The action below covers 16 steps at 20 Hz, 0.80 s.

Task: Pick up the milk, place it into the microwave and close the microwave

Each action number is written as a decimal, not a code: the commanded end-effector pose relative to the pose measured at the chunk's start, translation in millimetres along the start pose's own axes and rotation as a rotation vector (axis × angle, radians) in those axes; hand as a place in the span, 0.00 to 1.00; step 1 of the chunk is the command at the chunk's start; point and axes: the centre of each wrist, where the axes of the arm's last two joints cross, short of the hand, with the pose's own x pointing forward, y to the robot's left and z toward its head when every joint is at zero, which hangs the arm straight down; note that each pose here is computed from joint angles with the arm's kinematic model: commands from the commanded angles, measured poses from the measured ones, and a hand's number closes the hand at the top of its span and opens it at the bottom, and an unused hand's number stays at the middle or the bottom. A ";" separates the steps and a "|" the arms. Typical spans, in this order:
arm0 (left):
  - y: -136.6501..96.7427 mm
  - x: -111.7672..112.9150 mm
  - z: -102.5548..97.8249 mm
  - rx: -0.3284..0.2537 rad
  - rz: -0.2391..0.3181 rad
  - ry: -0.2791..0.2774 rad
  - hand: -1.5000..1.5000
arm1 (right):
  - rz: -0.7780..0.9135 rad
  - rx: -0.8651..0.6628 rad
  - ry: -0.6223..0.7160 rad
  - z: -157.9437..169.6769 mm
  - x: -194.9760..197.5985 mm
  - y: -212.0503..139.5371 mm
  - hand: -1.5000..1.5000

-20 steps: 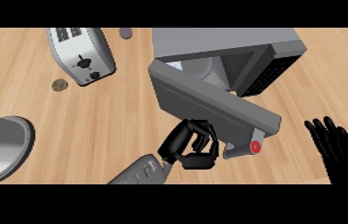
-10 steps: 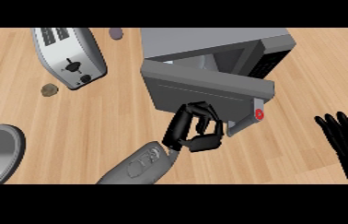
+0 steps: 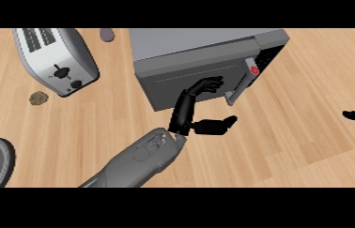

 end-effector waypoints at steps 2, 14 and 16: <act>4.4 15.3 -20.5 0.123 0.050 0.003 0.00 | 0.222 0.021 -0.048 -19.5 25.6 -25.0 1.00; 2.2 19.7 -27.5 0.177 0.092 -0.001 0.00 | 0.318 0.018 -0.085 -43.7 34.6 -38.6 1.00; 3.2 19.8 -30.0 0.185 0.093 -0.005 0.00 | 0.316 0.002 -0.090 -44.7 33.3 -42.9 1.00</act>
